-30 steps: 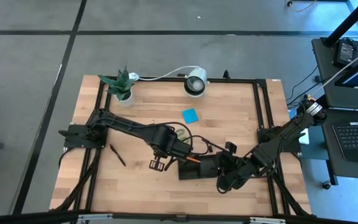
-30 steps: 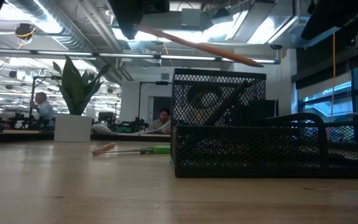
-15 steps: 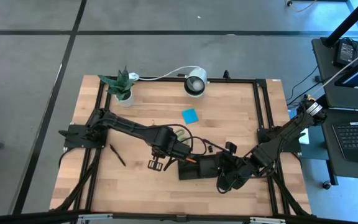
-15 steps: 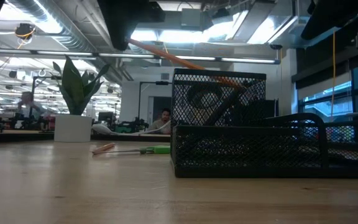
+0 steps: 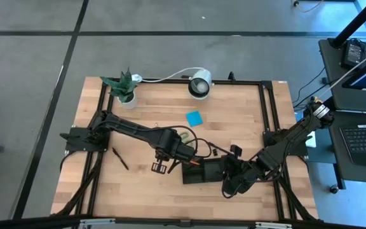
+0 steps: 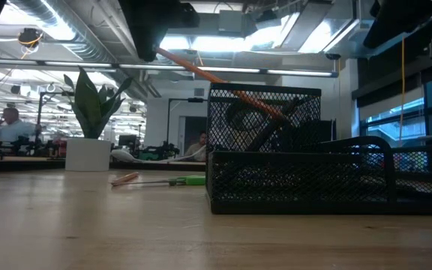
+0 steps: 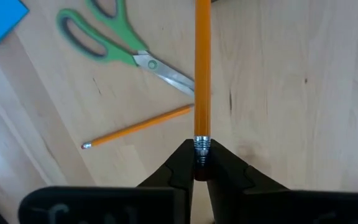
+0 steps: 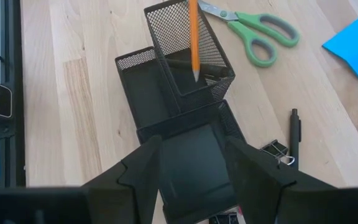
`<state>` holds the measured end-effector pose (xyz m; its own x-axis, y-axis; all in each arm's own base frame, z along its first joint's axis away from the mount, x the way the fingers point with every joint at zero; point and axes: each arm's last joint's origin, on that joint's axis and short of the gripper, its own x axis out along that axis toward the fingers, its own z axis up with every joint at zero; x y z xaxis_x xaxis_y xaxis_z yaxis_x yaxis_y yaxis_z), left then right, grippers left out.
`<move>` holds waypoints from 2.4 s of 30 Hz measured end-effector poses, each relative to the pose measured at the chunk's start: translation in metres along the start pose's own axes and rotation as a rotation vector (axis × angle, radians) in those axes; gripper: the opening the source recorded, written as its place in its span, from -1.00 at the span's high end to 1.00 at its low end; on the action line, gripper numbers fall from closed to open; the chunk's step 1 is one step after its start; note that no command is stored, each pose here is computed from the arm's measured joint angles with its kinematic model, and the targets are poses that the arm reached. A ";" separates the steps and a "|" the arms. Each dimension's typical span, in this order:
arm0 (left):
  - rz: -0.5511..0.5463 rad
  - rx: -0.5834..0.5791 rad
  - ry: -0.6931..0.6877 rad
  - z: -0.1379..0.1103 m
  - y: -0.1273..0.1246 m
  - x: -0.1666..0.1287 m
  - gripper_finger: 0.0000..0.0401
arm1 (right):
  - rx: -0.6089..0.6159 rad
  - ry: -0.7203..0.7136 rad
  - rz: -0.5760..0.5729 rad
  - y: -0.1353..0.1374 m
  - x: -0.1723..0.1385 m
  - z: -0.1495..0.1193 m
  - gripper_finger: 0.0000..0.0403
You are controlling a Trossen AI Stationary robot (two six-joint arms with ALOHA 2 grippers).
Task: Pick and place office supplies into organizer
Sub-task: Put the bottom pencil into the desk organizer, then put the bottom binder clip into the desk organizer
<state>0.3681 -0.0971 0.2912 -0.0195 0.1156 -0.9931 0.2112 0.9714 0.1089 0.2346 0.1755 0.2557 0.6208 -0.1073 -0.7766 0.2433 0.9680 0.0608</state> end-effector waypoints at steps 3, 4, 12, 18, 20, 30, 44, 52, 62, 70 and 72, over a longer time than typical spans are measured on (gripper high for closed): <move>-0.006 0.000 0.000 0.000 0.000 0.000 0.86 | -0.003 0.000 0.000 0.000 0.000 0.000 0.12; -0.013 0.000 0.001 0.000 0.000 0.000 0.86 | -0.002 0.000 0.000 0.000 0.000 0.000 0.12; -0.027 0.000 0.001 0.000 -0.001 0.000 0.85 | -0.002 0.000 0.000 0.000 0.000 0.000 0.12; -0.064 -0.008 0.004 0.000 -0.002 0.000 0.85 | -0.005 0.000 0.000 0.000 0.000 0.000 0.12; -0.084 -0.008 0.004 0.000 -0.002 0.000 0.84 | -0.006 0.000 0.000 0.000 0.000 0.000 0.12; -0.088 -0.034 0.003 0.000 -0.002 -0.001 0.83 | -0.011 0.005 -0.006 -0.001 0.000 -0.001 0.12; -0.137 -0.012 -0.027 0.003 -0.004 -0.001 0.83 | -0.035 0.009 -0.010 -0.001 0.000 -0.001 0.12; -0.184 0.011 -0.047 0.005 -0.005 -0.001 0.82 | -0.036 0.009 -0.010 -0.001 0.000 -0.001 0.12; -0.189 0.009 -0.082 0.008 -0.006 -0.002 0.58 | -0.036 0.009 -0.010 -0.001 0.000 -0.001 0.12; -0.182 0.008 -0.065 0.005 -0.005 -0.007 0.51 | -0.031 0.010 -0.010 -0.001 0.000 -0.001 0.12; -0.165 -0.007 -0.041 0.001 -0.003 -0.014 0.51 | -0.004 0.028 -0.001 -0.001 0.000 -0.002 0.12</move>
<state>0.3683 -0.1021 0.3047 -0.0138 -0.0544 -0.9984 0.2020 0.9778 -0.0561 0.2329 0.1747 0.2546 0.5994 -0.1020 -0.7940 0.2408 0.9689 0.0573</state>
